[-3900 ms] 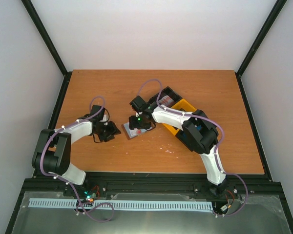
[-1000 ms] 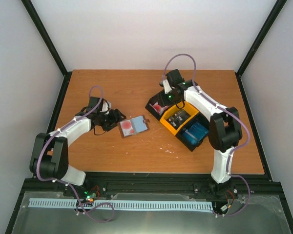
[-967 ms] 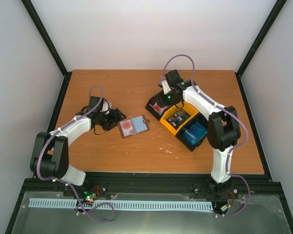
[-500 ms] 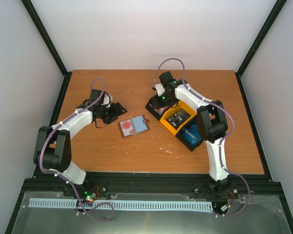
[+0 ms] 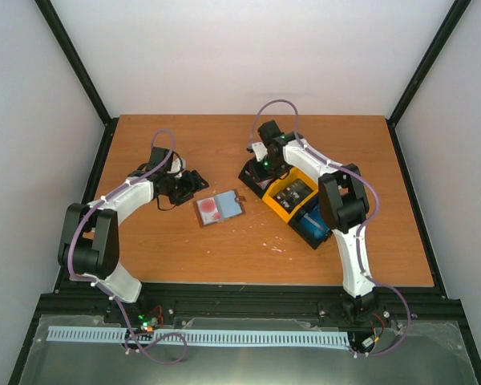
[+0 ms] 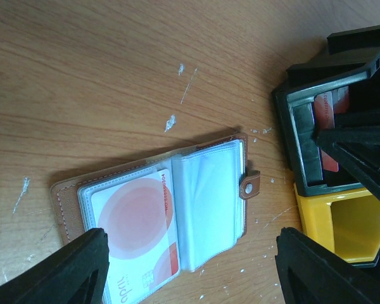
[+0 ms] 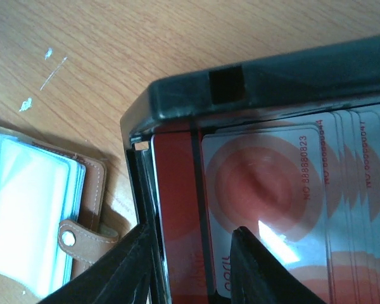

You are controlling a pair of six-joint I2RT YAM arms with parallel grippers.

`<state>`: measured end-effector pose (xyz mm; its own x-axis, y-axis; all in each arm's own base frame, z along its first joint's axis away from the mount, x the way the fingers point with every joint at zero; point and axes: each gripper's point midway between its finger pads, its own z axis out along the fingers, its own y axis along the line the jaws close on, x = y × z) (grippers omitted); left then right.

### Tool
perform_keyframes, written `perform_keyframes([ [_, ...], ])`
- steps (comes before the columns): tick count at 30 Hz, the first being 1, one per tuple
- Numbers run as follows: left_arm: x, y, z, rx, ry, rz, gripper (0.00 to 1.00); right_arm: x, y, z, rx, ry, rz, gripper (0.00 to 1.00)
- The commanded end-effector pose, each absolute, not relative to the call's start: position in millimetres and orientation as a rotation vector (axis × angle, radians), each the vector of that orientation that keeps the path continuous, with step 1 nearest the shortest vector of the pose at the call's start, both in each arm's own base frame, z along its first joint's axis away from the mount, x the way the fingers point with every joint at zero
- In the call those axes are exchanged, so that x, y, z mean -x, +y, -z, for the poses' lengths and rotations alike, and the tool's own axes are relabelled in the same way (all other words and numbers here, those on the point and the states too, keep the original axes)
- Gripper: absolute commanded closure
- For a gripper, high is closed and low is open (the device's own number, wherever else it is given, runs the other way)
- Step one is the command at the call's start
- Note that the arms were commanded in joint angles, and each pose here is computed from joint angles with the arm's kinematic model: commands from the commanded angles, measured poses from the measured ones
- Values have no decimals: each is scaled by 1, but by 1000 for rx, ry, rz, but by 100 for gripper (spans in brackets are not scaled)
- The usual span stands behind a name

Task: Put the credit cards into the card holder
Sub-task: Pick up the credit card from the storage box.

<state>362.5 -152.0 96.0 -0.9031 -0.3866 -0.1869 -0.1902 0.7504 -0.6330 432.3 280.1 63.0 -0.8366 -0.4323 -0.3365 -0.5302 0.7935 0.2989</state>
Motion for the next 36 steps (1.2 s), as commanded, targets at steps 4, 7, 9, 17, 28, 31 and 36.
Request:
perform_keyframes([
  [4,-371,-151,-106,413,2621,893,26,-436,285,-63,738,2737,-504,81],
  [7,-370,-151,-108,413,2619,888,26,-439,285,-75,713,2711,-503,91],
  [9,-370,-150,-108,414,2619,886,27,-441,286,-87,701,2687,-505,96],
  [17,-368,-149,-111,413,2612,882,27,-443,278,-118,648,2644,-463,97],
  [28,-363,-154,-130,398,2540,956,25,-425,273,-175,330,2707,-654,97],
  [31,-358,-158,-142,385,2493,1017,24,-407,296,-190,169,2741,-953,97],
  [36,-347,-170,-175,365,2395,1180,19,-365,335,-200,-132,2775,-1535,97],
])
